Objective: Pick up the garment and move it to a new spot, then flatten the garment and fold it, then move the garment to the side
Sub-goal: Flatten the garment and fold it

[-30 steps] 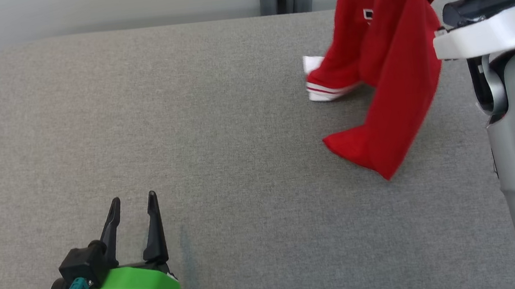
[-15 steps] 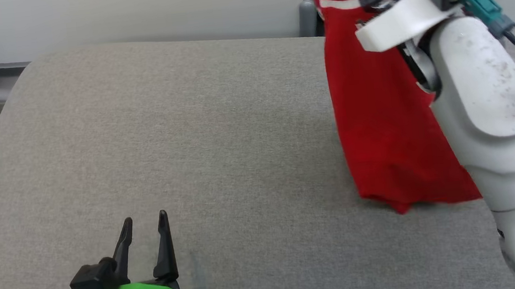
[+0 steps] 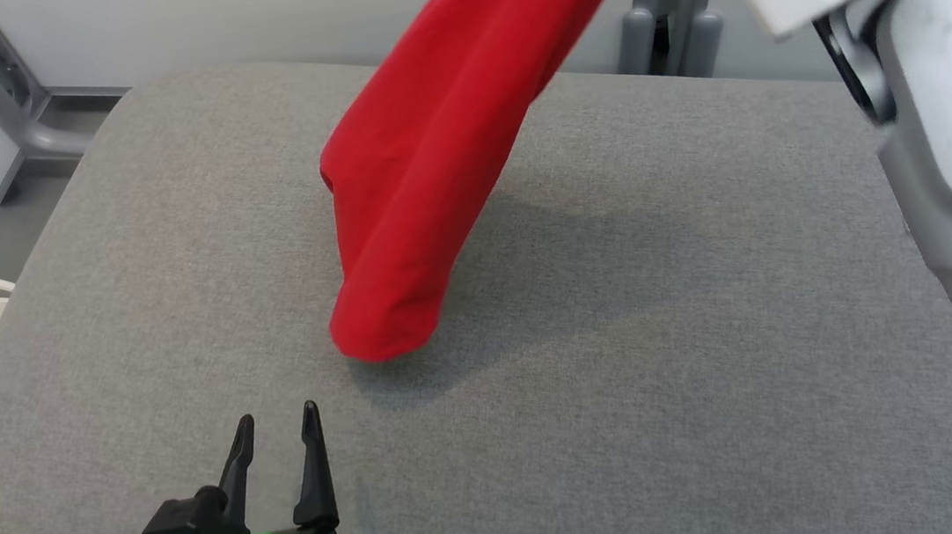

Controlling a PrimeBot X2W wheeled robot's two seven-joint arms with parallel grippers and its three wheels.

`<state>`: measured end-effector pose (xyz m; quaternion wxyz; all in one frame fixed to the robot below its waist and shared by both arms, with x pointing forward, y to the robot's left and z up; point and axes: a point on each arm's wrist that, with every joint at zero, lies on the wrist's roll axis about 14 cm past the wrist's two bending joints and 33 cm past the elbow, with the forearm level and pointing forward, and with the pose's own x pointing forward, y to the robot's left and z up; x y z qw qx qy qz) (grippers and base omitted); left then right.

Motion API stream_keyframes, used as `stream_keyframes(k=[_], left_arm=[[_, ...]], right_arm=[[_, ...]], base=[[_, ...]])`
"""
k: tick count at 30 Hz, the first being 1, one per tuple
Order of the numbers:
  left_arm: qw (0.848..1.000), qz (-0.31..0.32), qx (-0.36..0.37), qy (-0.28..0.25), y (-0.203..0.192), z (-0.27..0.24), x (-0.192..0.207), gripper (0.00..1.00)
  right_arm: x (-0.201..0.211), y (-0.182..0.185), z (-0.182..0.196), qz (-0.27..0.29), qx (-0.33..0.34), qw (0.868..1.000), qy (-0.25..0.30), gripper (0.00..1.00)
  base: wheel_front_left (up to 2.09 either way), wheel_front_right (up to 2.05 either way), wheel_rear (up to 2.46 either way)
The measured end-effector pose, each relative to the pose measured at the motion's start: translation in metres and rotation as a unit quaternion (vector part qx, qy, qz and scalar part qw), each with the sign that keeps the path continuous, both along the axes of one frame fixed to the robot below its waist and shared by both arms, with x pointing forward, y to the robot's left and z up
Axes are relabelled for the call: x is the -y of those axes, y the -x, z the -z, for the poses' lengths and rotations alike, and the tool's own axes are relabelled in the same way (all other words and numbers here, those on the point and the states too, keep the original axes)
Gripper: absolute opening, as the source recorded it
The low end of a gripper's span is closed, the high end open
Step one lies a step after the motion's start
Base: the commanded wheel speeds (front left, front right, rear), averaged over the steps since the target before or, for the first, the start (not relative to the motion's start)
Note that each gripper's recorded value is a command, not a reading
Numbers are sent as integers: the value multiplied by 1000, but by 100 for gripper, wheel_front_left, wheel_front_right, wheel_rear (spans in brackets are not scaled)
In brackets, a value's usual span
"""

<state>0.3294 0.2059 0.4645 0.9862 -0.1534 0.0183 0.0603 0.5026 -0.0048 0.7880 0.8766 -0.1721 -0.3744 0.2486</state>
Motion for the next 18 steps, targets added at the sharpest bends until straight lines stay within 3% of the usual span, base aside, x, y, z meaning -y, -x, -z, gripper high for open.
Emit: stream_keyframes(k=[4, 6, 8, 10, 11, 18], left_arm=[[1000, 16, 2, -2, -7, -1, 8, 100], [1000, 28, 1, -5, -13, 0, 14, 100], [999, 40, 1, -8, -20, 0, 20, 100], [999, 51, 0, -10, -27, 1, 26, 100], [998, 57, -1, -12, -30, 2, 29, 100], [996, 90, -11, -17, -50, 10, 47, 100]], right_arm=[[73, -22, 81, 83, -100, 991, -3, 0], [112, -25, 130, 128, -159, 979, -6, 0], [151, -18, 187, 174, -227, 958, -14, 0], [179, -6, 234, 210, -285, 935, -27, 40], [189, 2, 251, 223, -305, 925, -34, 100], [207, 31, 282, 254, -336, 903, -79, 100]], base=[[0, 0, 0], [0, 0, 0], [0, 0, 0], [0, 0, 0], [0, 0, 0], [0, 0, 0]])
